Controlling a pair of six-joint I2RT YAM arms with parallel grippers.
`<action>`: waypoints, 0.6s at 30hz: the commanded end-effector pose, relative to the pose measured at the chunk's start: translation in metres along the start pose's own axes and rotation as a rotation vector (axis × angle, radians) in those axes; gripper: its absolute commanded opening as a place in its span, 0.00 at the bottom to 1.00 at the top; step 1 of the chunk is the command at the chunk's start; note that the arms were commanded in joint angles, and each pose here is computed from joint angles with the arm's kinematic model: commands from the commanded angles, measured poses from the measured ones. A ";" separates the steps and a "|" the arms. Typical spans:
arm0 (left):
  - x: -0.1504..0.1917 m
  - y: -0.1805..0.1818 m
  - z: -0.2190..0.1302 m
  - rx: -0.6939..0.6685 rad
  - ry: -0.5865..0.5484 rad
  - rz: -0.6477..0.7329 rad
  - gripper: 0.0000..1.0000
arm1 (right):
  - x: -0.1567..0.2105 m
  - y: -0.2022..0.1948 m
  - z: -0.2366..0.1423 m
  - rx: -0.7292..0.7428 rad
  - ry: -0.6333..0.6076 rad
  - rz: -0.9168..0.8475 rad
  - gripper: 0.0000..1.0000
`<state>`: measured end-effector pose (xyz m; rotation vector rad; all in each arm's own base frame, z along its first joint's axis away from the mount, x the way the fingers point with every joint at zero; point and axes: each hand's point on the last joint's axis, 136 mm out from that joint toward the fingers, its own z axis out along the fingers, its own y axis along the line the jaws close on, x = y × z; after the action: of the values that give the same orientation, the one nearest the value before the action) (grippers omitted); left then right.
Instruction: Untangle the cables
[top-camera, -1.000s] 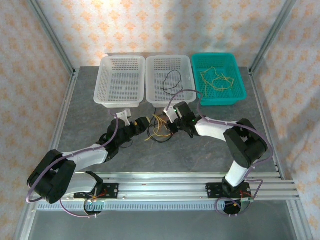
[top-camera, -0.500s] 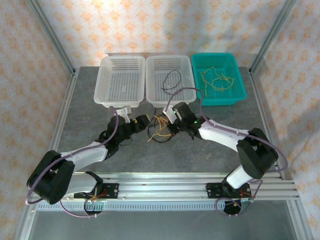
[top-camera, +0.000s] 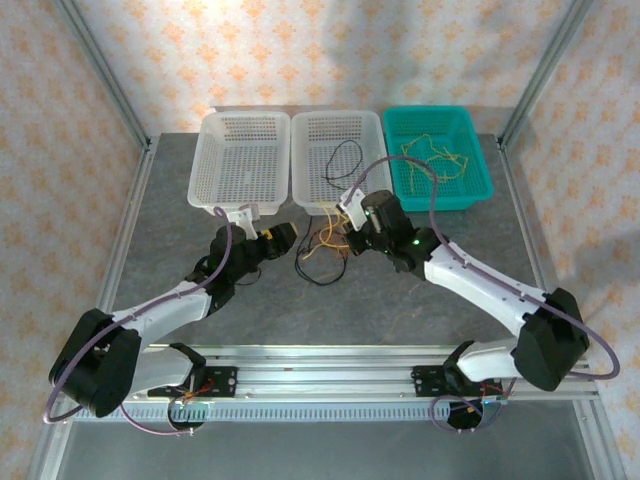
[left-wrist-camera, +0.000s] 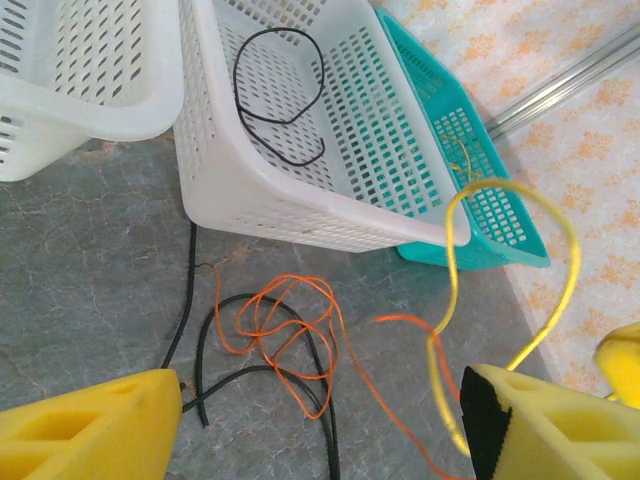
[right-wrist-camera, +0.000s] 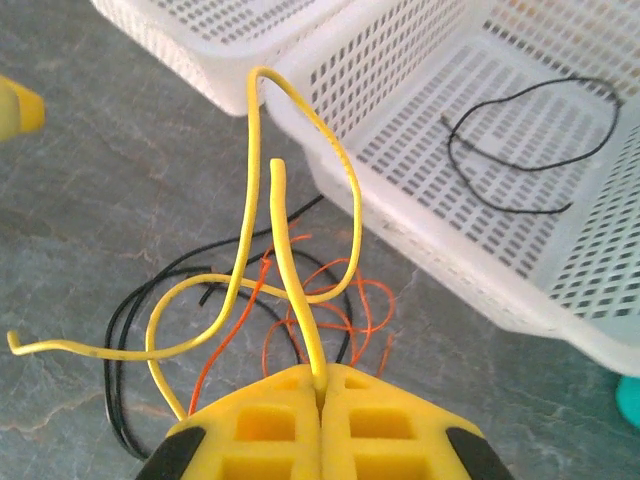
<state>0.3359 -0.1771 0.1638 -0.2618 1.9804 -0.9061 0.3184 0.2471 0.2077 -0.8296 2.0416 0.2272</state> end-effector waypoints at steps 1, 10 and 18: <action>-0.020 -0.009 -0.004 0.009 -0.056 0.015 0.75 | -0.027 -0.018 -0.023 0.089 -0.071 -0.003 0.00; -0.028 -0.009 -0.006 0.007 -0.076 0.021 0.75 | -0.074 -0.057 -0.067 0.281 -0.239 0.063 0.00; -0.028 -0.030 0.001 0.117 -0.059 0.054 0.77 | -0.106 -0.088 -0.114 0.419 -0.403 0.228 0.00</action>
<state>0.3377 -0.1751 0.1704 -0.2465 1.9640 -0.9139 0.3332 0.1946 0.3305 -0.4501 1.7929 0.0679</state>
